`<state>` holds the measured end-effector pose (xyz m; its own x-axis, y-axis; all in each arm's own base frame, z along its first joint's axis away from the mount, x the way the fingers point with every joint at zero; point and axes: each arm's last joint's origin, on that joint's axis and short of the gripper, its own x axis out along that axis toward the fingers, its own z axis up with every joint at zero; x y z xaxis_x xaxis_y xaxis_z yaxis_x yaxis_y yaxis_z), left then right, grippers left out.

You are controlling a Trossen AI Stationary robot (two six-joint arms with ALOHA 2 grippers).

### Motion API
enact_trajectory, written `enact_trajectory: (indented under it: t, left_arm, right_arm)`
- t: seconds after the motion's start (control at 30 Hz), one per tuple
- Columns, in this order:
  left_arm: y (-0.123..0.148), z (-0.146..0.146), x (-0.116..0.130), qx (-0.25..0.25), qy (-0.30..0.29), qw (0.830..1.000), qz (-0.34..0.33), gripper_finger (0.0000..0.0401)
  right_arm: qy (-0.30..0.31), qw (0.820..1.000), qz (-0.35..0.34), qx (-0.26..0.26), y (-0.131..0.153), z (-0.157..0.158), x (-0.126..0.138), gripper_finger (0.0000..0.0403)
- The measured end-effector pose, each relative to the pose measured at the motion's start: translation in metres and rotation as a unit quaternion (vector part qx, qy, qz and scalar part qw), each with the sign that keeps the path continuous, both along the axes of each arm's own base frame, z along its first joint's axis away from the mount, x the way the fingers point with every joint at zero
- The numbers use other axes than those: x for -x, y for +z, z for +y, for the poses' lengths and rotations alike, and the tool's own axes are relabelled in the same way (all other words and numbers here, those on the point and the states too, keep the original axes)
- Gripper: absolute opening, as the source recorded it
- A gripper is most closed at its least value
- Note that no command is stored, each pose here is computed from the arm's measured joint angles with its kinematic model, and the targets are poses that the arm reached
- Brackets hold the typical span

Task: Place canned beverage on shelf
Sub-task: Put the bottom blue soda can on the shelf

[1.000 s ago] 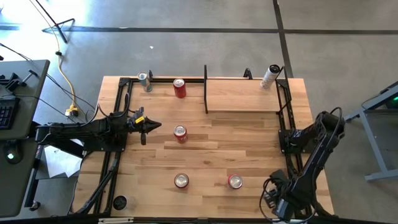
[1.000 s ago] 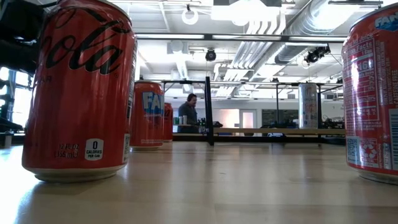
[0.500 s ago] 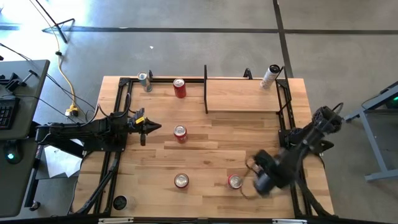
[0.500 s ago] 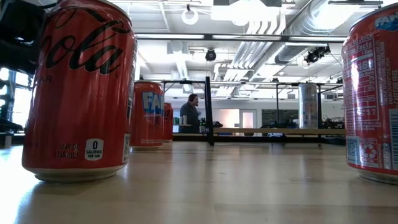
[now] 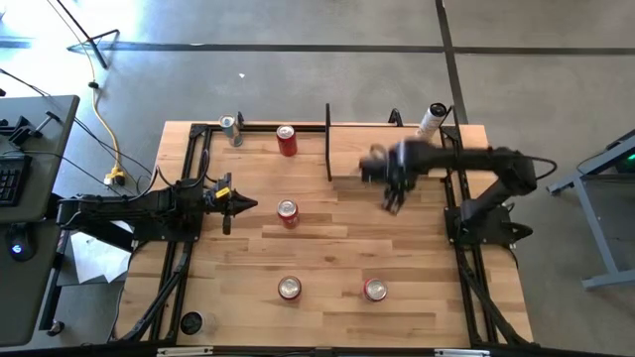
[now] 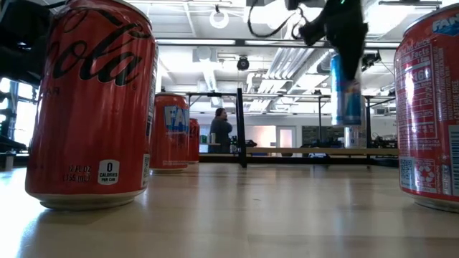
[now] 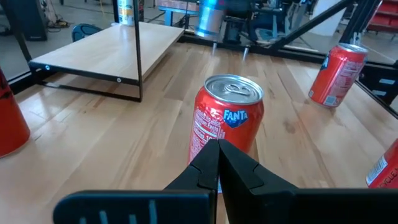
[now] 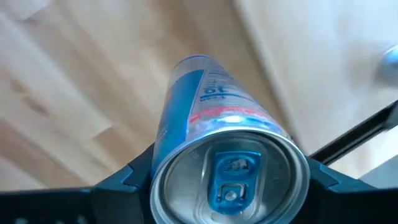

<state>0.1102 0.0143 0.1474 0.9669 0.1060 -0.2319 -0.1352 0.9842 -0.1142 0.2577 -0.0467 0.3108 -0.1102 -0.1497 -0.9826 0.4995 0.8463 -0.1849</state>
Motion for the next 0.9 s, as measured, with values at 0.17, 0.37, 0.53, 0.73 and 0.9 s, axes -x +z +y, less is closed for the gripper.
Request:
enact_trajectory:
  t: [0.17, 0.37, 0.53, 0.73, 0.9]
  left_arm:
    - [0.000, 0.000, 0.000, 0.007, 0.003, 1.000, -0.001, 0.0000]
    - [0.001, 0.000, 0.000, 0.009, 0.008, 1.000, -0.005, 0.0000]
    - [0.001, 0.000, 0.000, 0.015, 0.009, 1.000, -0.006, 0.0000]
    - [0.001, 0.000, 0.000, 0.011, 0.008, 1.000, -0.006, 0.0000]
    - [0.001, 0.000, 0.000, 0.006, 0.007, 1.000, -0.005, 0.0000]
  right_arm:
    - [0.021, 1.000, -0.021, 0.000, 0.019, -0.073, 0.015, 0.0215]
    - [0.052, 0.998, -0.009, 0.019, 0.036, -0.143, 0.027, 0.0215]
    - [0.068, 0.998, 0.000, 0.017, 0.032, -0.190, 0.027, 0.0215]
    - [0.058, 0.998, 0.024, -0.017, 0.005, -0.229, 0.029, 0.0215]
    - [0.041, 0.999, 0.016, -0.015, 0.001, -0.240, 0.037, 0.0215]
